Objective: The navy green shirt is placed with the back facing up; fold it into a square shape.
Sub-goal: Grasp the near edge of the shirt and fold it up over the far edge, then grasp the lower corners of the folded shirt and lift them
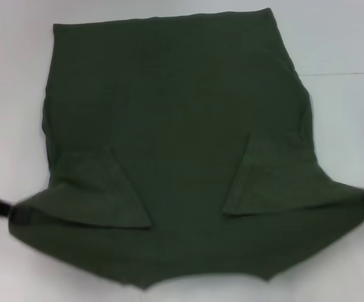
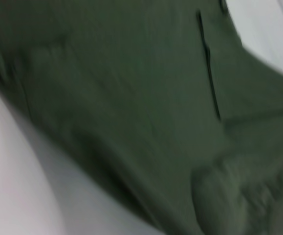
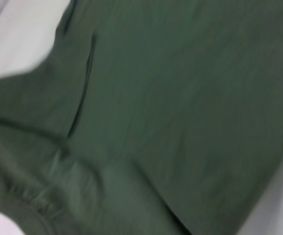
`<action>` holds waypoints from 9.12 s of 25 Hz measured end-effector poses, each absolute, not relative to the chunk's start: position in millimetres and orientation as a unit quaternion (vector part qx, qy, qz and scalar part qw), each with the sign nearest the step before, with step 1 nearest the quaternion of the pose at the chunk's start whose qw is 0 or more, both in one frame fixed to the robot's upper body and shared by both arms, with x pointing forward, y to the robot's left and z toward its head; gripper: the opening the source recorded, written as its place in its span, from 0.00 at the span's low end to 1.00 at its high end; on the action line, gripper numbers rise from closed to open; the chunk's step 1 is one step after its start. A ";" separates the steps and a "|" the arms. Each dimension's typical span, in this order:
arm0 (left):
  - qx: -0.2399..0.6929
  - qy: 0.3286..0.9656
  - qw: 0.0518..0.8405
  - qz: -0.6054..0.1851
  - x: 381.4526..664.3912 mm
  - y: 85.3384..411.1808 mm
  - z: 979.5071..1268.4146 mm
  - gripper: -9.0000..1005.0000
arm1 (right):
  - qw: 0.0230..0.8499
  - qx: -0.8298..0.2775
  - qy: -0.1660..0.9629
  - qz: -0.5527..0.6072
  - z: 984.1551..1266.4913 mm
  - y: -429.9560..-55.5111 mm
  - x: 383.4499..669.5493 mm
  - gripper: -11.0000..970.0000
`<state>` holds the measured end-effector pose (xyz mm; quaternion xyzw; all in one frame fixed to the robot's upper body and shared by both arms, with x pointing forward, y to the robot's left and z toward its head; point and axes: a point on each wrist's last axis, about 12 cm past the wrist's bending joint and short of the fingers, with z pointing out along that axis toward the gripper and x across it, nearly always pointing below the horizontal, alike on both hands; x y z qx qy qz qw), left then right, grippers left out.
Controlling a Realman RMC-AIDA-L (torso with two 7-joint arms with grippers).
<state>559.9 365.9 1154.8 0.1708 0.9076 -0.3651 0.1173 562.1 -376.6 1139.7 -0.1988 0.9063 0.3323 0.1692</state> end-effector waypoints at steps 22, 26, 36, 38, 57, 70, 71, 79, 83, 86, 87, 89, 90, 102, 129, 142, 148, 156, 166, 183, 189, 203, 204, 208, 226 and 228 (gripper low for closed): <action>-0.011 0.837 0.422 -0.348 640.8 341.3 1145.2 0.05 | 0.429 -0.032 0.850 0.304 1154.4 -329.8 660.6 0.10; -0.031 0.824 0.462 -0.327 652.9 331.1 1139.8 0.05 | 0.469 -0.011 0.838 0.278 1146.0 -313.3 672.6 0.10; -0.076 0.806 0.532 -0.249 668.4 311.7 1117.9 0.05 | 0.536 0.009 0.817 0.212 1132.3 -283.3 692.0 0.11; -0.076 0.803 0.541 -0.236 669.7 305.3 1114.0 0.05 | 0.544 0.014 0.815 0.198 1129.7 -278.0 694.2 0.12; -0.079 0.788 0.587 -0.169 668.9 269.9 1091.4 0.05 | 0.556 0.021 0.820 0.133 1113.0 -251.6 695.3 0.25; -0.058 0.792 0.583 -0.169 674.9 293.7 1104.8 0.56 | 0.556 0.033 0.819 0.137 1109.5 -261.5 691.1 0.74; -0.055 0.791 0.584 -0.173 673.7 297.5 1106.2 0.62 | 0.556 0.033 0.819 0.137 1109.5 -261.5 691.1 0.77; -0.020 0.763 0.583 -0.280 629.6 334.9 1116.6 0.81 | 0.563 0.032 0.788 0.248 1111.8 -302.9 665.3 0.86; 0.035 0.794 0.523 -0.308 610.1 339.8 1116.2 0.86 | 0.546 -0.004 0.783 0.298 1115.4 -320.5 647.2 0.86; 0.066 0.838 0.453 -0.297 604.9 338.1 1110.6 0.87 | 0.532 -0.028 0.785 0.315 1117.4 -327.2 637.8 0.86; 0.062 0.858 0.423 -0.284 606.1 339.1 1107.7 0.87 | 0.521 -0.041 0.792 0.315 1117.3 -330.3 633.9 0.86; 0.060 0.865 0.412 -0.279 607.3 339.4 1107.2 0.87 | 0.515 -0.047 0.796 0.314 1117.5 -331.4 633.1 0.86; 0.056 0.871 0.402 -0.276 608.0 339.8 1106.6 0.87 | 0.508 -0.051 0.801 0.313 1117.3 -332.7 632.4 0.86; 0.011 0.904 0.361 -0.230 616.4 334.8 1085.4 0.87 | 0.480 -0.071 0.819 0.307 1114.1 -334.1 629.2 0.86; 0.019 0.907 0.345 -0.243 619.4 309.2 1070.8 0.83 | 0.474 -0.072 0.826 0.296 1109.1 -335.5 627.3 0.86; 0.019 0.908 0.343 -0.239 619.0 308.8 1069.1 0.50 | 0.472 -0.072 0.828 0.295 1108.1 -335.1 627.1 0.86; 0.008 0.912 0.341 -0.228 620.9 309.3 1067.8 0.35 | 0.471 -0.069 0.829 0.294 1107.4 -335.5 627.0 0.86; 0.012 0.916 0.333 -0.225 621.3 308.6 1067.9 0.10 | 0.442 -0.060 0.844 0.298 1109.8 -338.3 627.7 0.86; 0.006 0.915 0.335 -0.226 623.7 310.1 1071.5 0.04 | 0.328 -0.033 0.903 0.275 1130.4 -339.6 642.9 0.85; 0.009 0.914 0.336 -0.226 626.6 308.0 1074.3 0.04 | 0.317 -0.056 0.927 0.190 1105.5 -291.2 663.4 0.85; 0.010 0.914 0.336 -0.227 627.4 307.5 1075.1 0.04 | 0.327 -0.061 0.927 0.171 1095.4 -277.5 664.1 0.85; 0.013 0.914 0.336 -0.229 627.6 307.0 1076.1 0.04 | 0.337 -0.064 0.927 0.153 1080.1 -268.9 658.9 0.65; 0.014 0.914 0.336 -0.228 627.7 307.3 1076.4 0.04 | 0.335 -0.065 0.927 0.154 1080.0 -269.0 658.4 0.60; 0.014 0.914 0.336 -0.228 627.8 307.5 1076.7 0.04 | 0.333 -0.070 0.928 0.155 1081.1 -273.0 657.5 0.39; 0.028 0.916 0.316 -0.245 627.6 310.1 1087.5 0.04 | 0.311 -0.087 0.927 0.192 1095.7 -297.9 643.7 0.04; 0.030 0.918 0.309 -0.248 626.4 312.1 1090.1 0.04 | 0.307 -0.089 0.926 0.200 1098.3 -301.7 639.9 0.04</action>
